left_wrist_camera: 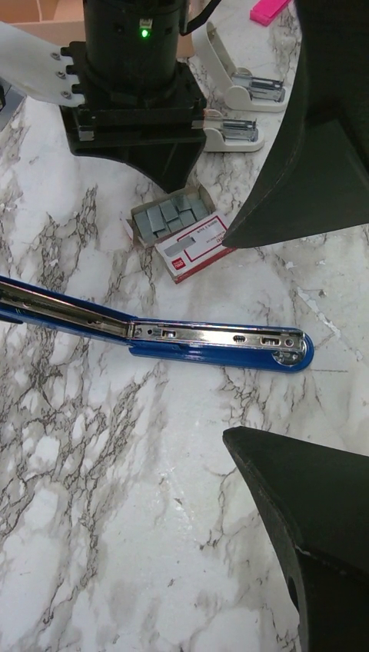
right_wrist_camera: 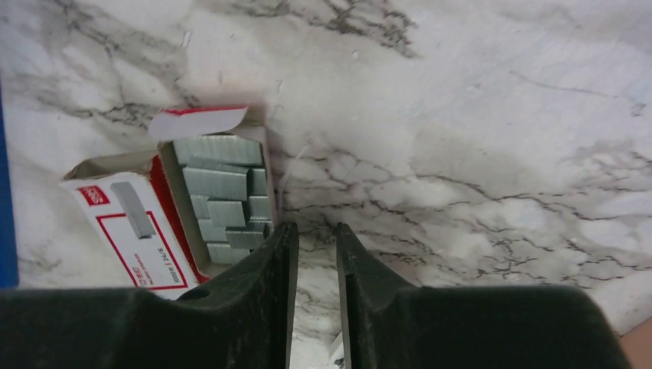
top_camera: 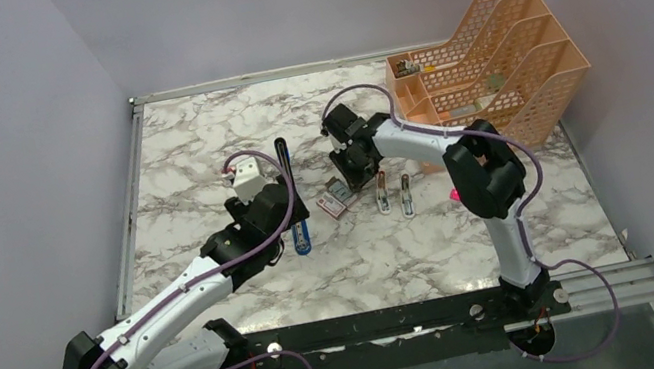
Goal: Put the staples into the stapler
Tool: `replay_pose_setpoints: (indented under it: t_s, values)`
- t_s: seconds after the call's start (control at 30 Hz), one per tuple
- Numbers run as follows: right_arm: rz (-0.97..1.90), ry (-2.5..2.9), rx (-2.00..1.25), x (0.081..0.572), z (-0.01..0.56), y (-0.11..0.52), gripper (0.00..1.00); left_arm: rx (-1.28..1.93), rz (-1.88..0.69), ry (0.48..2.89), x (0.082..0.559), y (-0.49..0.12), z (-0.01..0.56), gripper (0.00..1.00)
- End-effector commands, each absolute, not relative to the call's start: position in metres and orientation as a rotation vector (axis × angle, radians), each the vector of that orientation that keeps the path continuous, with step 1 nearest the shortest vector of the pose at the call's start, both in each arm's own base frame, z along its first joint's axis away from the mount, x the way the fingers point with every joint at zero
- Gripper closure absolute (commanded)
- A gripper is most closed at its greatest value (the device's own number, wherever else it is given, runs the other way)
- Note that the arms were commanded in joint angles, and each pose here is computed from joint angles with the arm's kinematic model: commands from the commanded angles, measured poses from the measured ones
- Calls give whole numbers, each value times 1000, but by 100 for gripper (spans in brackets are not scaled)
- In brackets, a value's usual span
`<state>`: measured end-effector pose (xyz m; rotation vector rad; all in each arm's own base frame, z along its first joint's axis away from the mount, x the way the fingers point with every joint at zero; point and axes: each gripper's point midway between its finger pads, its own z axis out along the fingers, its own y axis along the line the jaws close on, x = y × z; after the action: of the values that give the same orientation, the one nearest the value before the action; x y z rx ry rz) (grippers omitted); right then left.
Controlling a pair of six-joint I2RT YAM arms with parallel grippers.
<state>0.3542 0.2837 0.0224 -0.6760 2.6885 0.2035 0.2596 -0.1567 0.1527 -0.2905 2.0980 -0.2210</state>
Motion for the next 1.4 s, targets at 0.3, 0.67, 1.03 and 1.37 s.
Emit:
replay_pose_setpoints:
  t_s: [0.3,0.67,1.03,1.37]
  values:
    - [216,2554,-579,367,75,292,68,-272,-203,2126,257,-152,142,14]
    - [329,2529,-643,351,76,334,65,-299,-197,2118,259,-147,142,14]
    - [246,2558,-541,360,61,339,59,-304,-187,2128,258,-142,137,14]
    - [196,2571,-515,365,51,337,66,-305,-177,2136,259,-139,133,14]
